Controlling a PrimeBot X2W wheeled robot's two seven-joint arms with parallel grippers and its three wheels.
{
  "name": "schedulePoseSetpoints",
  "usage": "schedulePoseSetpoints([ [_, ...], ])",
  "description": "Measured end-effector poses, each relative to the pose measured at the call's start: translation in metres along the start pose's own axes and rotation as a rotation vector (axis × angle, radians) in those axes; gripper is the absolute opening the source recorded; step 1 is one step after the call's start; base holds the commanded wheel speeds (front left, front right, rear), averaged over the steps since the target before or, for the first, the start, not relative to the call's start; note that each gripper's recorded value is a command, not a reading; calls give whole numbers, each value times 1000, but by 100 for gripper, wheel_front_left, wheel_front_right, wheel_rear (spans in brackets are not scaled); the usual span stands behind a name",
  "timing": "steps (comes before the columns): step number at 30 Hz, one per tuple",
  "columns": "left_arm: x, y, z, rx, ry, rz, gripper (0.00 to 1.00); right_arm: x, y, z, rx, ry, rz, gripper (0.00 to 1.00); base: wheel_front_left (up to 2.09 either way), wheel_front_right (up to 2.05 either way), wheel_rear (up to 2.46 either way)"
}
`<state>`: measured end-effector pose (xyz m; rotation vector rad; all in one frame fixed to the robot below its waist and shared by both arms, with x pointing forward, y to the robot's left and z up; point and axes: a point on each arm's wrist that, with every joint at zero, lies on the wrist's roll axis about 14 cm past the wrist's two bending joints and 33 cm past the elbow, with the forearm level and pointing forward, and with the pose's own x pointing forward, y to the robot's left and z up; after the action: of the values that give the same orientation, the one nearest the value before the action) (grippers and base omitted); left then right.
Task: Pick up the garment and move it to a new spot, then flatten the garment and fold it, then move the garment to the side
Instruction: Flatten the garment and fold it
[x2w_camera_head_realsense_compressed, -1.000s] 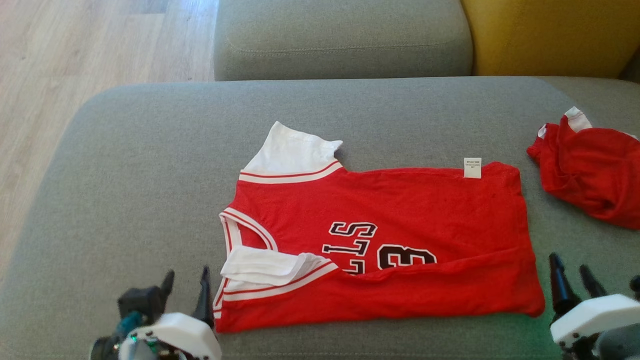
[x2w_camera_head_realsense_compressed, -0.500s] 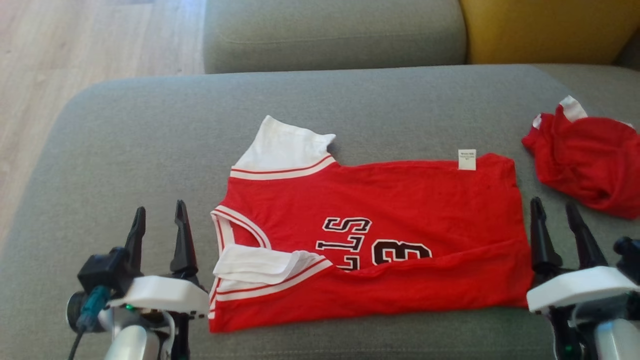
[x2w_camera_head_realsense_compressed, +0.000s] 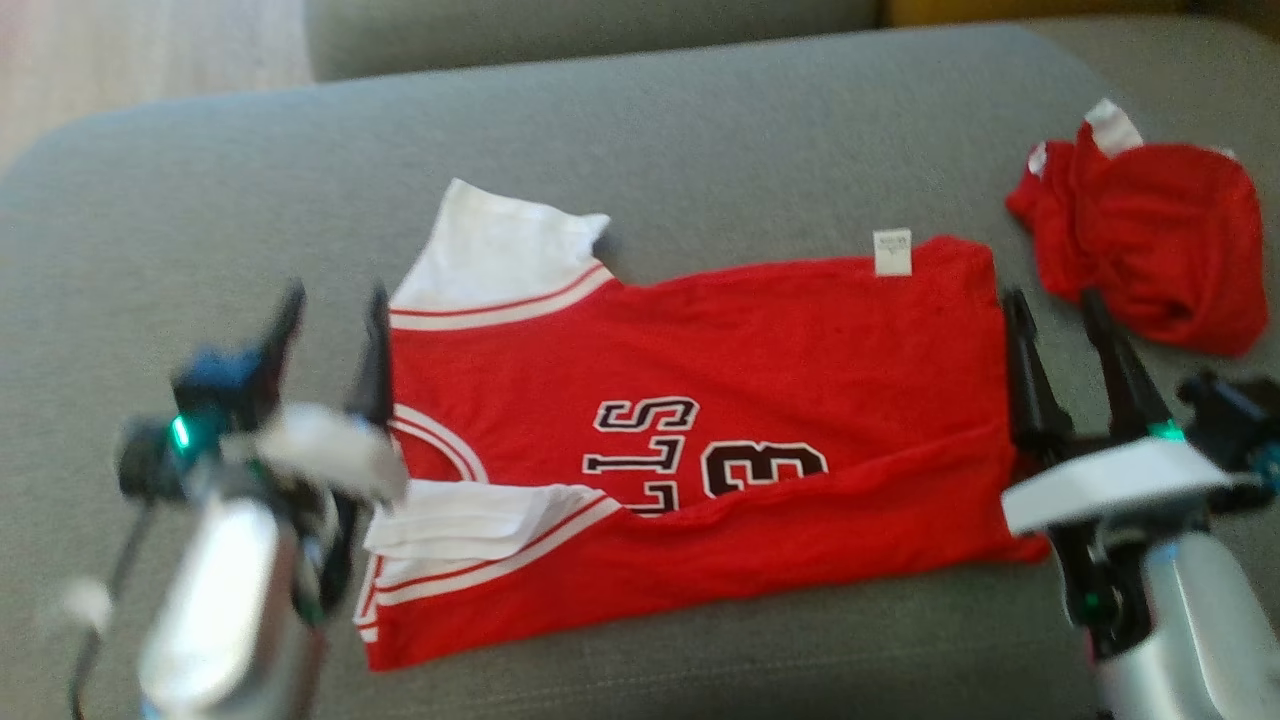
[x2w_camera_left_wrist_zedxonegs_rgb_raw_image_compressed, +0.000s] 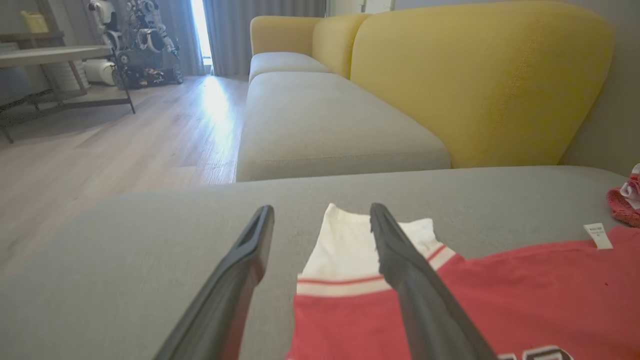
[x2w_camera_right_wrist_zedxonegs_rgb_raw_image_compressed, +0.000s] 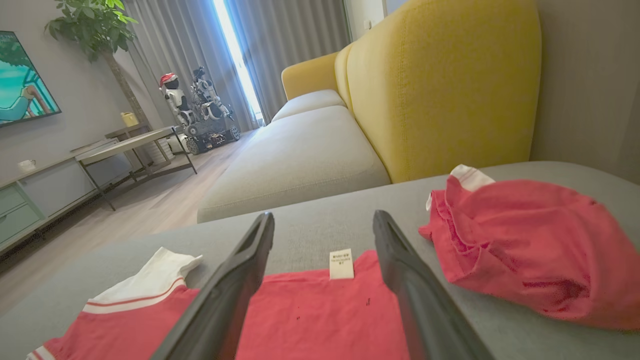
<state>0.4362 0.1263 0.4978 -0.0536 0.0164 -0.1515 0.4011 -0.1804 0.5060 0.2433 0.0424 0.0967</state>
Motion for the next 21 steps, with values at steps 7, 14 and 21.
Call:
schedulePoseSetpoints([
  [7, 88, -8, -18, 138, 233, -152, 100, 31, 0, 12, -29, -35, 19, 100, 0, 0, 0],
  [14, 147, -10, -54, 237, 450, -209, 100, 48, -3, 6, -79, -28, 31, 100, 0, 0, 0],
  [21, 160, -17, -102, 310, 623, -257, 100, 44, -21, -10, -89, 7, -16, 100, 0, 0, 0],
])
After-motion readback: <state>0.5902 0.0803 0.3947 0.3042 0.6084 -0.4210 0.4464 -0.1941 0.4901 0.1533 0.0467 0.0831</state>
